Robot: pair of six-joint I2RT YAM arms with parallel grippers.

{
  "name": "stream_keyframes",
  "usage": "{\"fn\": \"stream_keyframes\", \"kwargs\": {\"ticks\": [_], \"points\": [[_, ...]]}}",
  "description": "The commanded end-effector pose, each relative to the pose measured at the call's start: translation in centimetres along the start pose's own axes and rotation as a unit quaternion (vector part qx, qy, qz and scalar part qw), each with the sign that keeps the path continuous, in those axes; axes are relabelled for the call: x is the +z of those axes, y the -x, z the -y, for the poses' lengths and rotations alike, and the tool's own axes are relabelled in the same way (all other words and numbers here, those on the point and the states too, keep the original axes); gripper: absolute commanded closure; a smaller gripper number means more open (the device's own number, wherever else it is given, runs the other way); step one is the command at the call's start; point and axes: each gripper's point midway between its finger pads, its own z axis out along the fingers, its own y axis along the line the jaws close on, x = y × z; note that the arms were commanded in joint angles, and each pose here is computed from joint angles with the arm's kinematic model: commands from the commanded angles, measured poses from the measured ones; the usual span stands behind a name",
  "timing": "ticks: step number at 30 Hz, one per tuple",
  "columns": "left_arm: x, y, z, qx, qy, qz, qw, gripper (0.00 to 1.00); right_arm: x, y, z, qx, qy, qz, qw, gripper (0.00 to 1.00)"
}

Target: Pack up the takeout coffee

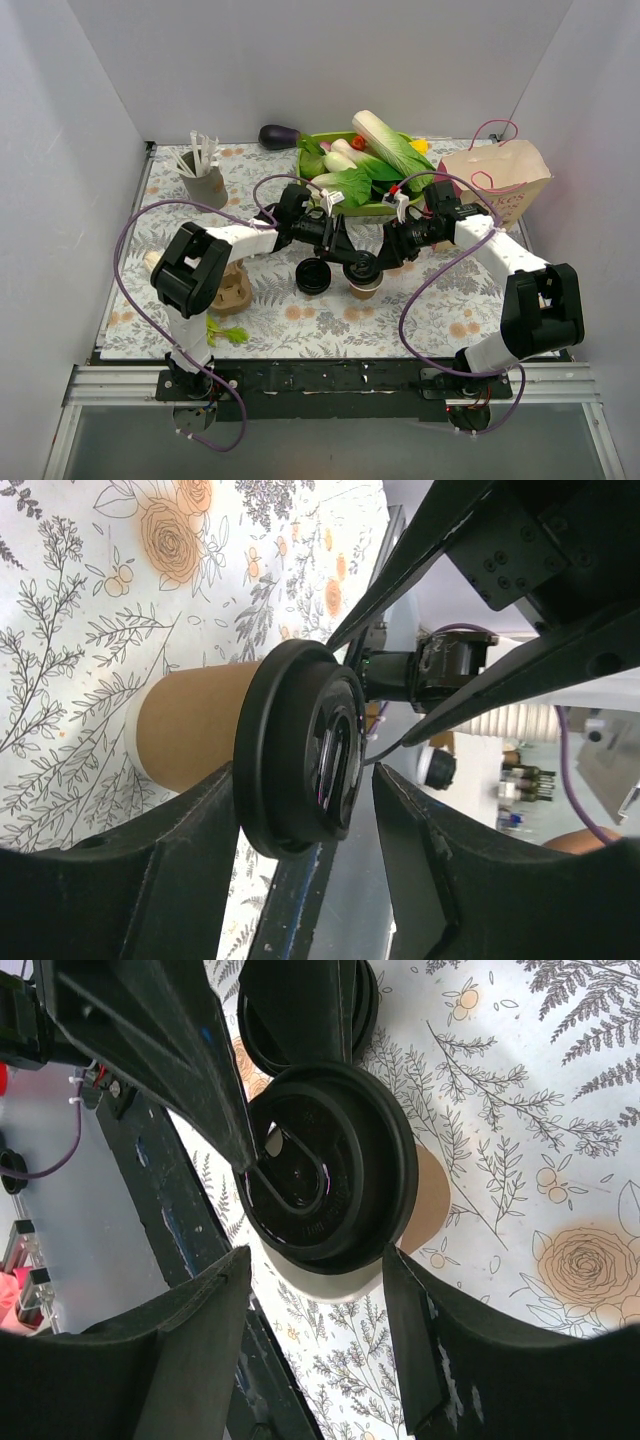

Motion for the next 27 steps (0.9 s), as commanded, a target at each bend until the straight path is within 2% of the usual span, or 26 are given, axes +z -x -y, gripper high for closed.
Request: {"fn": "stream_keyframes", "kwargs": {"ticks": [1, 8, 27], "points": [[0.3, 0.8, 1.3, 0.061, 0.022, 0.01, 0.998, 0.46, -0.2, 0.9, 0.1, -0.004, -0.006, 0.016, 1.0, 0.38], [0.6, 0.2, 0.7, 0.074, 0.058, 0.011, 0.995, 0.45, -0.2, 0.4, 0.7, -0.002, -0.025, 0.013, 1.0, 0.39], [1.7, -0.2, 1.3, 0.115, 0.07, -0.001, 0.991, 0.39, -1.1, 0.4, -0.4, -0.015, -0.017, 0.016, 1.0, 0.36]]}}
